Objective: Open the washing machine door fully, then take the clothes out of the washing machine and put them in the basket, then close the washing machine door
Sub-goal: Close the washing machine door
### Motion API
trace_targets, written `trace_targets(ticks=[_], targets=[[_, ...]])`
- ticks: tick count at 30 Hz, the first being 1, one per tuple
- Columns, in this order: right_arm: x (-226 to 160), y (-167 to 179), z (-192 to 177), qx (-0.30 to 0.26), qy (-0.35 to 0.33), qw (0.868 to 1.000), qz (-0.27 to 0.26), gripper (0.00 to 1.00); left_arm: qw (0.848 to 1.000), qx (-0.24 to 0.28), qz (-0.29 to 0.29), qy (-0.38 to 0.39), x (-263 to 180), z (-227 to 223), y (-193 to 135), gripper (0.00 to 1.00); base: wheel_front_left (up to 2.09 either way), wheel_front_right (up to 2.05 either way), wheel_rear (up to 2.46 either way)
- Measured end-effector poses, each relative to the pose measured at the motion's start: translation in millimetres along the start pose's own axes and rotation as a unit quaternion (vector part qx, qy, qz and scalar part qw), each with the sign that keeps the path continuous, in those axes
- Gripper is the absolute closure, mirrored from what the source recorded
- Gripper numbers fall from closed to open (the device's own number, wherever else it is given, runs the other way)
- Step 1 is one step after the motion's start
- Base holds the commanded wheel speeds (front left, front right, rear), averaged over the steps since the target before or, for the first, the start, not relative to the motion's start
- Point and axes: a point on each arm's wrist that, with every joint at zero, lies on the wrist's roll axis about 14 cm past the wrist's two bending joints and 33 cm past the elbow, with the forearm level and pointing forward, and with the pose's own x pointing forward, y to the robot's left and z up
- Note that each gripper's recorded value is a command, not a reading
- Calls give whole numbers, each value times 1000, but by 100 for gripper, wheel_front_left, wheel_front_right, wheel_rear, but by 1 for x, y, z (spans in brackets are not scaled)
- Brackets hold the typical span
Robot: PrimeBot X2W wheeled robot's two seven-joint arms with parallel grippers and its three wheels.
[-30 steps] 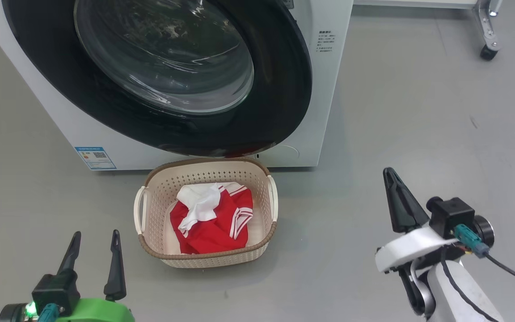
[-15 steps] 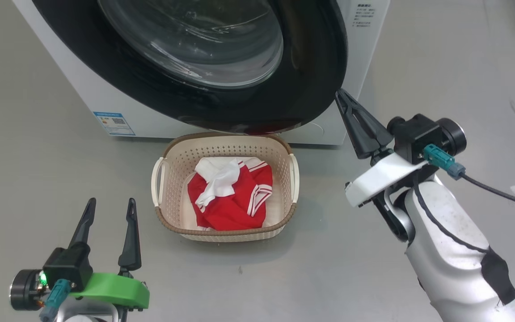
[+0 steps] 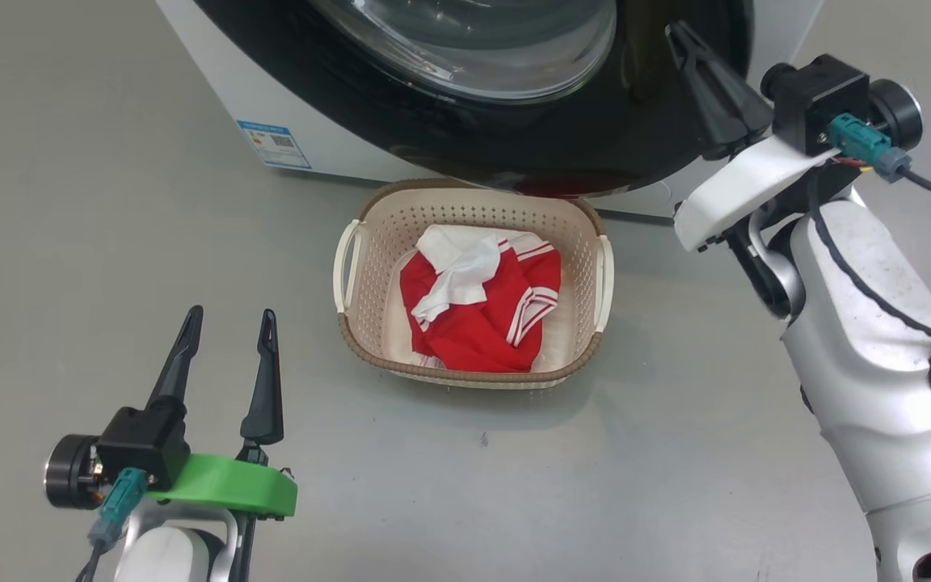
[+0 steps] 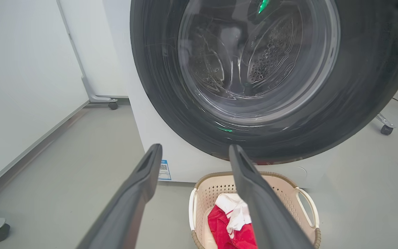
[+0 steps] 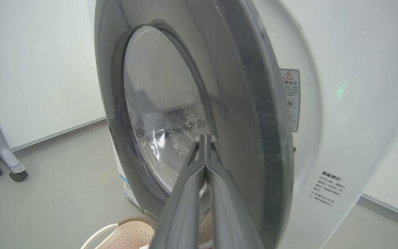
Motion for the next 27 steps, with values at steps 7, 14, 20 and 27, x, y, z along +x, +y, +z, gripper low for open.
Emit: trace_targets(ticks=[7,14,20,27], targets=[[24,-8,-15,12,13,1000,3,100,1000,7,21,10,4,-8,13,0,0,0,0],[34,-17,-25,15,24,1000,-2,100,1000,11,25,15,7,-12,16,0,0,0,0],[42,-31,-17,13,14,1000,-11,100,1000,9,14,19,10,-16,10,0,0,0,0],[56,-64,0,-1,-11,999,-39,100,1000,11,12,20,14,-18,10,0,0,0,0]])
